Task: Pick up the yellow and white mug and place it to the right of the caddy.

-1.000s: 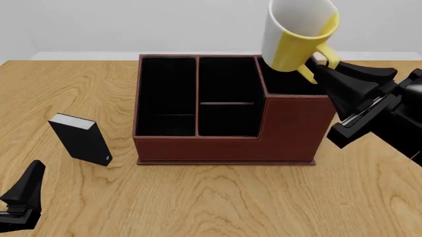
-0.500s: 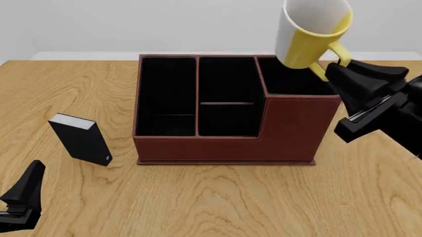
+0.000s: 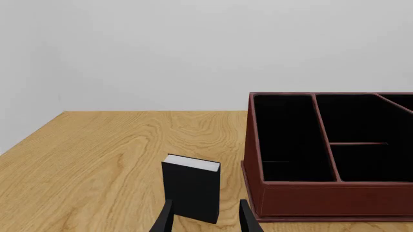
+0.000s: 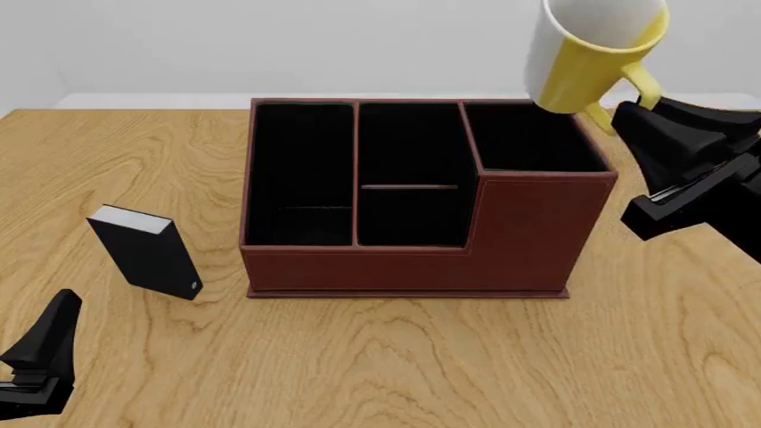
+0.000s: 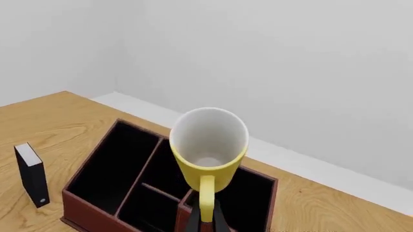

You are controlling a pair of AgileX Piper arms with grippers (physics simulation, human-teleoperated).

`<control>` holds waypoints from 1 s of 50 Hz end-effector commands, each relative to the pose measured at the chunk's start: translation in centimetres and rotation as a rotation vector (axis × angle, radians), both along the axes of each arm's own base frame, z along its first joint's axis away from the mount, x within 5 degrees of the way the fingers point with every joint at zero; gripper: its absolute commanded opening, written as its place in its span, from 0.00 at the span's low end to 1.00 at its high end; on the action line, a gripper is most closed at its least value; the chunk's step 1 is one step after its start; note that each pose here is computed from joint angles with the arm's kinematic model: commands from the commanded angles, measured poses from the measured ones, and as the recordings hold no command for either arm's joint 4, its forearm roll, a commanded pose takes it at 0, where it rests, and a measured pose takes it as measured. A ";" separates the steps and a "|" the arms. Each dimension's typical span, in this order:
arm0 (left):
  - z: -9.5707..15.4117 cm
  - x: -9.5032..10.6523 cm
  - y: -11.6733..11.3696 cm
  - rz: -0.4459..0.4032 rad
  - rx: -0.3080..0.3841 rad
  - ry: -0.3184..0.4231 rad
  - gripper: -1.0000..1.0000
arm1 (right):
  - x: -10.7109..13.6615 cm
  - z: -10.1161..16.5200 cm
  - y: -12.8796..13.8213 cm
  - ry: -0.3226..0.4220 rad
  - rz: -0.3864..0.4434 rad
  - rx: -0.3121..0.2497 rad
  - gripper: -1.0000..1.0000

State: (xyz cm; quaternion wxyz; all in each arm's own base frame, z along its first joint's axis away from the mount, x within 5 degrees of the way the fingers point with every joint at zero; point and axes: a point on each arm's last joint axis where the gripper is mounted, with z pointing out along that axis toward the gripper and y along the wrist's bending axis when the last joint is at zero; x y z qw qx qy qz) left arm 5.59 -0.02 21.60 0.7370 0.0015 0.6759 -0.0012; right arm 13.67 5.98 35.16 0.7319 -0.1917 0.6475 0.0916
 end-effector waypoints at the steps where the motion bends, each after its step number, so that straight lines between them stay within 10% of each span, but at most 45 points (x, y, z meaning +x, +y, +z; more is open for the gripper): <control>1: 0.0 0.0 0.0 0.000 0.000 0.000 1.00 | 0.1 0.5 -0.5 -0.005 -0.035 0.017 0.00; 50: 0.0 0.0 0.0 0.000 0.000 0.000 1.00 | 0.8 0.4 -2.2 0.012 -0.150 0.042 0.00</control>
